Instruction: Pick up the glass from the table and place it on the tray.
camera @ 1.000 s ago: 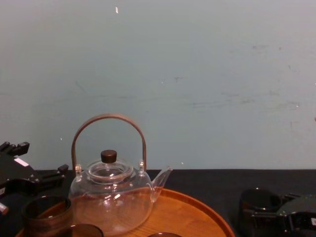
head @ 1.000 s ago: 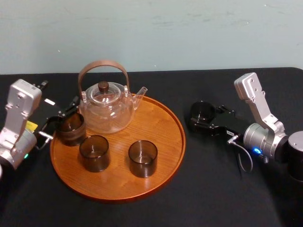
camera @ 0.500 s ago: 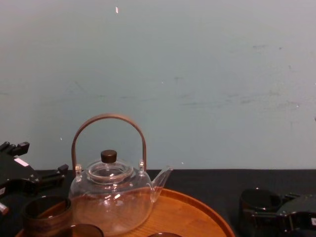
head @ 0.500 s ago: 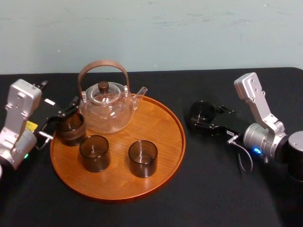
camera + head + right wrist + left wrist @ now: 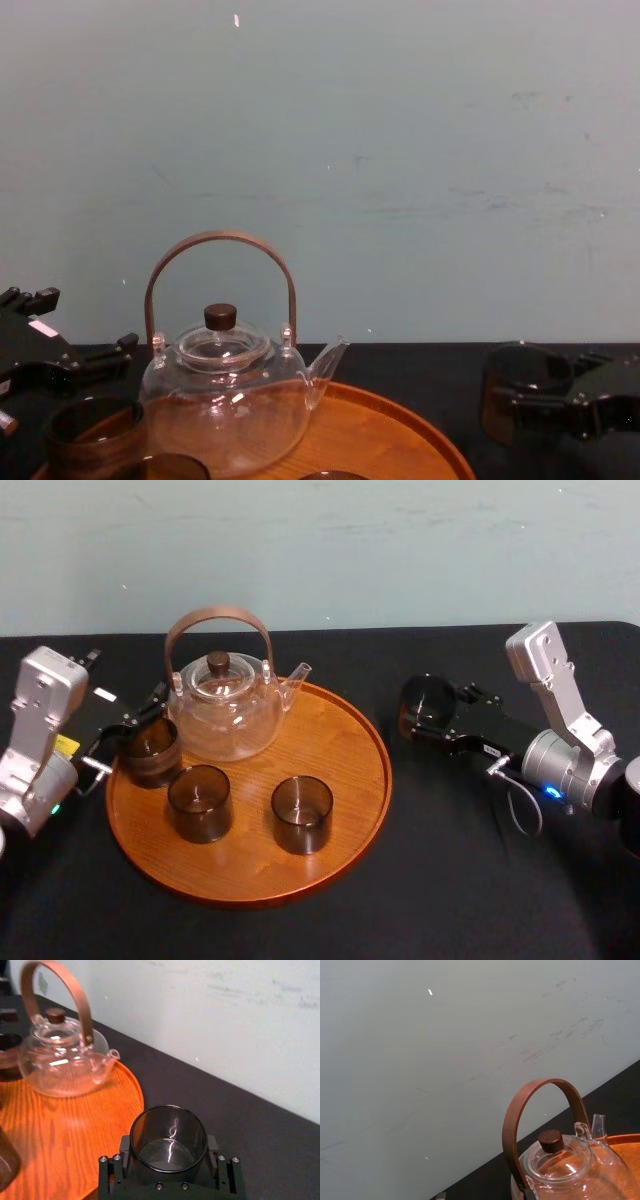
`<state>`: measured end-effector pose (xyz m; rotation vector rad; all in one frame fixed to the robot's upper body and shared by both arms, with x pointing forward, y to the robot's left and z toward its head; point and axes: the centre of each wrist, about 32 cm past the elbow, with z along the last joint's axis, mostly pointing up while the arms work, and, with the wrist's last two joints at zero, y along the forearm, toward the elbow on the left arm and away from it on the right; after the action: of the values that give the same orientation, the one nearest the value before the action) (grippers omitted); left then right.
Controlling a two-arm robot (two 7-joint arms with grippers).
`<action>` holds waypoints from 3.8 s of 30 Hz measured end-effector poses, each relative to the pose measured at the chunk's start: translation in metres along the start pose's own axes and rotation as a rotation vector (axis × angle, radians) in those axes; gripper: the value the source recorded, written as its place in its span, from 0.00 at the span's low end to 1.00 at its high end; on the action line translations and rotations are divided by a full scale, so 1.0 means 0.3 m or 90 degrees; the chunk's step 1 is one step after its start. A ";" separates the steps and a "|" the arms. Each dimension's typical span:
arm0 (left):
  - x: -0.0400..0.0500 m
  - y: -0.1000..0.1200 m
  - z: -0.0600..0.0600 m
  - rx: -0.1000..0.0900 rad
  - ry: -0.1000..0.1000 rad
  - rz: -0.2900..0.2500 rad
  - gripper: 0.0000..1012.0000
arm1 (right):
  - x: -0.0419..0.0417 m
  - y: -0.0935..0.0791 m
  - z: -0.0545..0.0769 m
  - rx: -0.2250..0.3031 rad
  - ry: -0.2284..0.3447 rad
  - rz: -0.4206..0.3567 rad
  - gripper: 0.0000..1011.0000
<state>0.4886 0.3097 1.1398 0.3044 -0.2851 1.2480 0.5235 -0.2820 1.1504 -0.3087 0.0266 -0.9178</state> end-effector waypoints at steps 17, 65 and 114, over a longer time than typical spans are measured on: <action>0.000 0.000 0.000 0.000 0.000 0.000 0.99 | -0.094 0.015 0.062 0.032 -0.041 0.065 0.88; 0.000 0.000 0.000 0.000 0.000 0.000 0.99 | -0.172 0.152 0.041 0.002 -0.053 0.092 0.88; 0.000 0.000 0.000 0.000 0.000 0.000 0.99 | -0.146 0.074 0.091 0.064 -0.053 0.101 0.99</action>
<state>0.4886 0.3096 1.1398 0.3044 -0.2850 1.2479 0.5182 -0.2282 1.1656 -0.2474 -0.0706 -0.7461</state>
